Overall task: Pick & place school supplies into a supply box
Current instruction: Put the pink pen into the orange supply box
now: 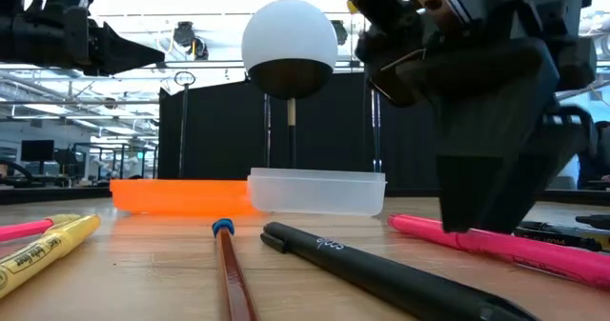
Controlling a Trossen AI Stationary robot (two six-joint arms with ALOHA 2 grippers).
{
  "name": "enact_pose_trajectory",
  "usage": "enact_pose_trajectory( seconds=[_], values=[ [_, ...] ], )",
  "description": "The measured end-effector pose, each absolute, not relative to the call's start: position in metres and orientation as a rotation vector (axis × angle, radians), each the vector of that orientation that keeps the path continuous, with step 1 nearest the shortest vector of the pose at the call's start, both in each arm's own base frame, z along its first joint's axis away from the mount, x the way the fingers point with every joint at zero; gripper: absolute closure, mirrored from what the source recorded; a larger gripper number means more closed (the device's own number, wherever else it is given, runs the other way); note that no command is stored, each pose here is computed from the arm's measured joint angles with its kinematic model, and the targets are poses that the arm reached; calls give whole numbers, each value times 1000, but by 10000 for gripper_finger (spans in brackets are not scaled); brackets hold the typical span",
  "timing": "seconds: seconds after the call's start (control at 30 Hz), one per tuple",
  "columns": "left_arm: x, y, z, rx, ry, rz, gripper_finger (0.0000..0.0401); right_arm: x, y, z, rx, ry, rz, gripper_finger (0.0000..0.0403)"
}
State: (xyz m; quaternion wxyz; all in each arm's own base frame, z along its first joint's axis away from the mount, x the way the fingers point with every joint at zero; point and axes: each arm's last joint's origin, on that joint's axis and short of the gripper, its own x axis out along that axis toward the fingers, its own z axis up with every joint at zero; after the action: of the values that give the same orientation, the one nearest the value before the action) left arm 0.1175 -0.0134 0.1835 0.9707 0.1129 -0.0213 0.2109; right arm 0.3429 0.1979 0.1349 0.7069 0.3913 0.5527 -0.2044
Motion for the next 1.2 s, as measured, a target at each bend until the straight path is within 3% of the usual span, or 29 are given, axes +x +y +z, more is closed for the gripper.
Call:
enact_pose_trajectory(
  seconds=[0.37, 0.9, 1.2],
  values=[
    [118, -13, 183, 215, -44, 425, 366, 319, 182, 101, 817, 1294, -537, 266],
    [118, -13, 182, 229, -32, 424, 366, 339, 168, 116, 977, 1337, -595, 320],
    [118, -13, 182, 238, -26, 423, 366, 314, 150, 113, 673, 1533, -756, 321]
  ],
)
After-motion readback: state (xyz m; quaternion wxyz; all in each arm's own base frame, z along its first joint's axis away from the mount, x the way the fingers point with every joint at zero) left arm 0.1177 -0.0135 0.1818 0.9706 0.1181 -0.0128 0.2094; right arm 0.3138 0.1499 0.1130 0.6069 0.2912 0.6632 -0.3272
